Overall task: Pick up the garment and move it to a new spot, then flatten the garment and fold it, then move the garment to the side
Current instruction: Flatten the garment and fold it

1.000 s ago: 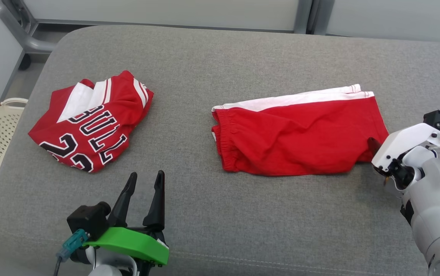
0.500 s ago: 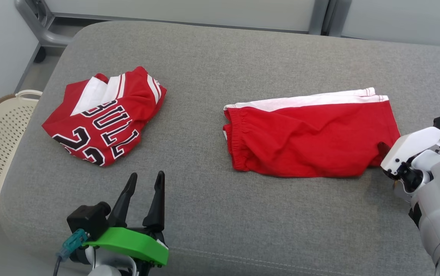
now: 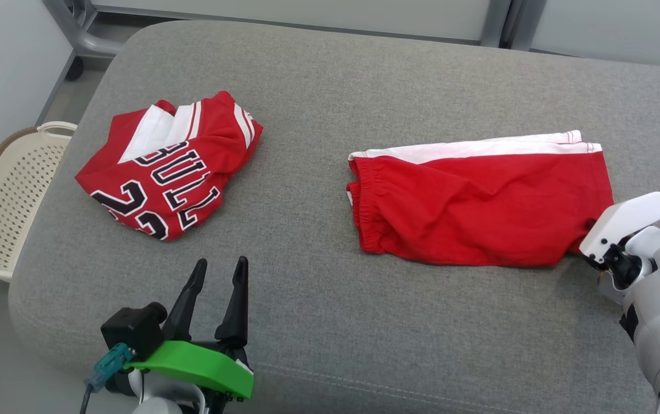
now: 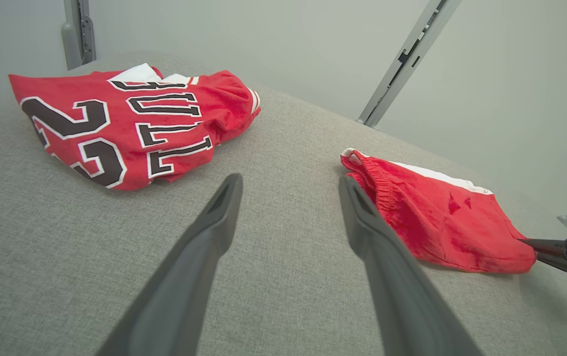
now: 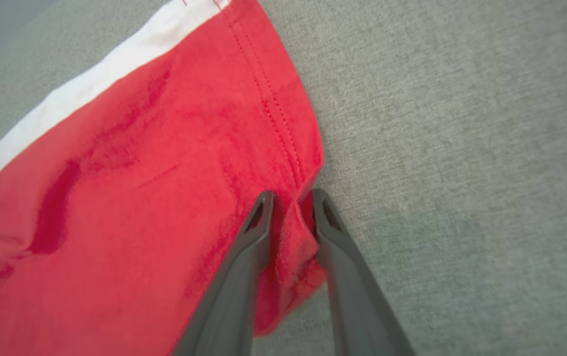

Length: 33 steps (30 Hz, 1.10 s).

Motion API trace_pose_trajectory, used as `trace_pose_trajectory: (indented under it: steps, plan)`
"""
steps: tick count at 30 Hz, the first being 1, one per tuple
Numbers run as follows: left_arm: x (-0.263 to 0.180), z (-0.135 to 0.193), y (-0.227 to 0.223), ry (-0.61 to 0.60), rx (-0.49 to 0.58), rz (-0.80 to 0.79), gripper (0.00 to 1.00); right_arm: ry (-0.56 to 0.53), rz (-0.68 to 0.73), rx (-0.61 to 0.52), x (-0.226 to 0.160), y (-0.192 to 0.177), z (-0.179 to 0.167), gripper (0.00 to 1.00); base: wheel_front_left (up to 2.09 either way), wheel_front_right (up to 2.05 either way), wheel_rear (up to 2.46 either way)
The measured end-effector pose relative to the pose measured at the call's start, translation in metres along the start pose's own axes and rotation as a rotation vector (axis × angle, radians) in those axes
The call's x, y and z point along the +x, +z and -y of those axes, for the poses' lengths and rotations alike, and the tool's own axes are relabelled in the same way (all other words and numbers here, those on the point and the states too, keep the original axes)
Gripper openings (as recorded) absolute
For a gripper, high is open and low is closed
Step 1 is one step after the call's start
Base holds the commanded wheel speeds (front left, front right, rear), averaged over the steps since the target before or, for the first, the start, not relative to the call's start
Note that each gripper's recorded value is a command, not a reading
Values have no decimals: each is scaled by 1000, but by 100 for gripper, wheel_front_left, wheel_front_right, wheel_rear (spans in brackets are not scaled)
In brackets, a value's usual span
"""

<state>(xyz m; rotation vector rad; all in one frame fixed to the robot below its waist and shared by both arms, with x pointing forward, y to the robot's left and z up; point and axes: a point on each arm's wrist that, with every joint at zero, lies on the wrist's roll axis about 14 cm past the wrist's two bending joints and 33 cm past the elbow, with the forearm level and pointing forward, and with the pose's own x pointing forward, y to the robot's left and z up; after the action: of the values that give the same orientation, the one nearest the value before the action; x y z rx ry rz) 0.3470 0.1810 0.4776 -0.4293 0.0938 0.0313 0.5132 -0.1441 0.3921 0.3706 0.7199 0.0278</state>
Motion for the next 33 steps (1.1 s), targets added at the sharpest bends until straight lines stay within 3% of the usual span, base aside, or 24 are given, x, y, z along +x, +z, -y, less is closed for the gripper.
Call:
trace_pose_trajectory:
  steps: [2, 4, 5, 21, 33]
  plan:
    - [0, -1, 0, 5, 0, -2, 100, -2, -3, 2, 2, -1, 0, 34, 0, 0, 0]
    - [0, -2, -1, 8, -1, -3, 100, -4, -6, 3, 3, -1, 1, 5, 0, 0, 0]
    - [0, -3, -1, 10, -2, -3, 100, -4, -7, 3, 4, -1, 0, 0, 0, 0, 0]
    - [-3, 8, 4, -20, -15, 19, 100, 31, 17, 12, -13, 5, -17, 0, 0, 0, 0]
    - [-7, 22, 5, -61, -28, 28, 100, 26, 42, 1, -40, -5, 1, 0, 0, 0, 0]
